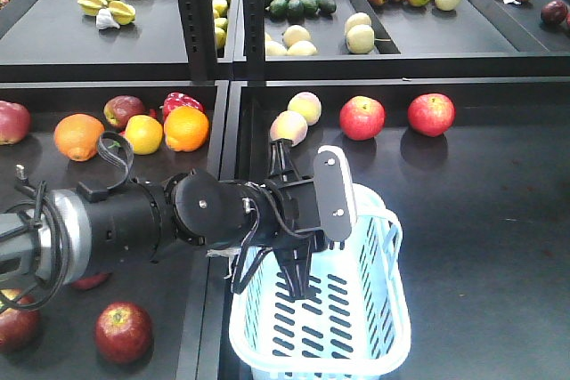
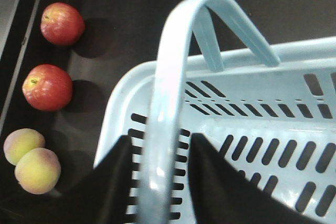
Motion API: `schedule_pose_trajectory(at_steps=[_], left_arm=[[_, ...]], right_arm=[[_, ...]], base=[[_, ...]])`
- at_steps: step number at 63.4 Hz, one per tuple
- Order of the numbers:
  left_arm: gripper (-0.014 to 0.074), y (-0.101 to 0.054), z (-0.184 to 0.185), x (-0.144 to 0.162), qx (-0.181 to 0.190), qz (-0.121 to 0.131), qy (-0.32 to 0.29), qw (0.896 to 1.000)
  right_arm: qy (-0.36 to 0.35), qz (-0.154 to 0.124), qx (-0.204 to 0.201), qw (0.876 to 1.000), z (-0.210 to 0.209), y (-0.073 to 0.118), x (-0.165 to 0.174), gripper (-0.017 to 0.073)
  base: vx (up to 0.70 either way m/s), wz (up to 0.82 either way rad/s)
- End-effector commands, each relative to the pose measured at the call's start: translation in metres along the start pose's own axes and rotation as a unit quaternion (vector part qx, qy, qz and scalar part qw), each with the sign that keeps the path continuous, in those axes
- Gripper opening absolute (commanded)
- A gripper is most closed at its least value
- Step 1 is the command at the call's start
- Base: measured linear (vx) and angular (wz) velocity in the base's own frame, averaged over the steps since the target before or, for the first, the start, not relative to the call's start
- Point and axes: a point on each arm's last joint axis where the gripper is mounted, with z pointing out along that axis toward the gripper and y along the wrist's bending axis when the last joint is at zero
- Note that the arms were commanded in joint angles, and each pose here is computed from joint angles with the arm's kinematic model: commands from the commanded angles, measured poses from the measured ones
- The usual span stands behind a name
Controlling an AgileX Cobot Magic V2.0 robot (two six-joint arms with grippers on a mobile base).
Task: Pick three apples into basket with both arms
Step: 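Close the left gripper on the basket handle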
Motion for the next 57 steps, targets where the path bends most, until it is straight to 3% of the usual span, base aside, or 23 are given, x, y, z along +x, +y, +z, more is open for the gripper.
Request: schedule_pose_trajectory(at_steps=[1, 6, 27, 37, 43, 53, 57], left_arm=[[0.0096, 0.017, -0.015, -0.016, -0.048, -0.006, -0.025, 0.998], [-0.0008, 0.018, -0.015, -0.016, -0.049, -0.006, -0.025, 0.998], [-0.0008, 0.022, -0.026, -0.022, -0.063, 0.001, -0.034, 0.997], [-0.0008, 0.031, -0.049, -0.033, -0.085, 0.037, -0.052, 0.994], [-0.0008, 0.035, -0.066, -0.041, -0.095, 0.045, -0.066, 0.992], [-0.0008, 0.039, -0.099, -0.050, -0.096, 0.088, -0.082, 0.988], [-0.0008, 0.042, -0.111, -0.052, -0.096, 0.088, -0.087, 0.988]], right_arm=[[-0.031, -0.004, 0.004, 0.999, -0.001, 0.000, -0.002, -0.0007], [-0.031, -0.004, 0.004, 0.999, -0.001, 0.000, -0.002, -0.0007], [-0.031, -0.004, 0.004, 0.999, -0.001, 0.000, -0.002, -0.0007], [-0.031, -0.004, 0.004, 0.999, -0.001, 0.000, -0.002, -0.0007], [-0.031, -0.004, 0.004, 0.999, -0.001, 0.000, -0.002, -0.0007], [-0.031, -0.004, 0.004, 0.999, -0.001, 0.000, -0.002, -0.0007], [-0.031, -0.004, 0.004, 0.999, -0.001, 0.000, -0.002, -0.0007]], base=[[0.00, 0.00], [0.00, 0.00], [0.00, 0.00], [0.00, 0.00], [0.00, 0.00], [0.00, 0.00], [0.00, 0.00]])
